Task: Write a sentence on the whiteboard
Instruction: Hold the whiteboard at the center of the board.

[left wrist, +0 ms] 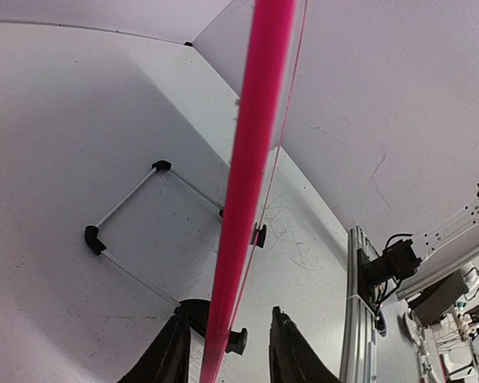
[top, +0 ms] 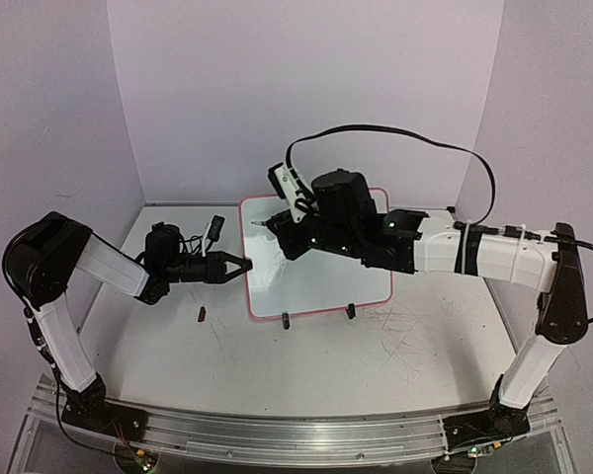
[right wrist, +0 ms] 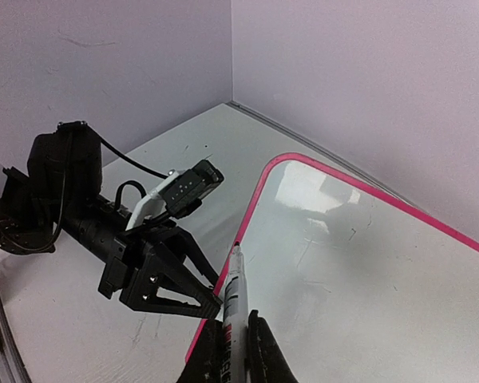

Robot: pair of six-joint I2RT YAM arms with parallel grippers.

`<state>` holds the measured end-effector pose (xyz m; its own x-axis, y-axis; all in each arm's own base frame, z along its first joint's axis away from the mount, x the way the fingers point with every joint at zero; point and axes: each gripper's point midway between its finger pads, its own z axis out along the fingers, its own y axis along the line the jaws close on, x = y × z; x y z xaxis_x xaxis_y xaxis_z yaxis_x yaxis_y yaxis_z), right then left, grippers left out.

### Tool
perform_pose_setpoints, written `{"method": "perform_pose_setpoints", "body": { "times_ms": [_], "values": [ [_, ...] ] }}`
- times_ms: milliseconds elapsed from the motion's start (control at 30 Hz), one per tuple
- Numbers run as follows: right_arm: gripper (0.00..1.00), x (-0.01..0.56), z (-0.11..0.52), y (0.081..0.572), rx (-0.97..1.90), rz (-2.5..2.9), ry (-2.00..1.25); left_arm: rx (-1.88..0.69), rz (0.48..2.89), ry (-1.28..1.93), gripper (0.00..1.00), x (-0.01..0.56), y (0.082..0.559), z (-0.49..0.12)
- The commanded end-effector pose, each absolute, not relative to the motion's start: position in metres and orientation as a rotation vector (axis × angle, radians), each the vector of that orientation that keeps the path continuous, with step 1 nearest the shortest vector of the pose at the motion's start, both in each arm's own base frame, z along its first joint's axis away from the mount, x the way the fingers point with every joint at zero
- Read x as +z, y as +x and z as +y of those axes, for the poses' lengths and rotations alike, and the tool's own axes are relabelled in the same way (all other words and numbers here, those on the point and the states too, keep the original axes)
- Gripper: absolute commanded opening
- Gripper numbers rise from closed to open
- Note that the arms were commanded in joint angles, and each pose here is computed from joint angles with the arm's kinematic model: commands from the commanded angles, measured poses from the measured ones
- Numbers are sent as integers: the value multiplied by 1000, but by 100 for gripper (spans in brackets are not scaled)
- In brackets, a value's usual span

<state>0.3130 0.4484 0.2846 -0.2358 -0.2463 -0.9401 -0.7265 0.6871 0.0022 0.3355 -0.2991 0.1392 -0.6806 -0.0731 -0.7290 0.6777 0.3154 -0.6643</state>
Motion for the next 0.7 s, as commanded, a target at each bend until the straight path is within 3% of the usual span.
{"method": "perform_pose_setpoints", "body": {
  "times_ms": [0,667],
  "values": [
    [0,296,454,319,507,1772,-757,-1396,1796,646,32,153,340,-304],
    [0,286,465,319,407,1765,-740,-1392,1764,745,12,143,338,-311]
  ]
}}
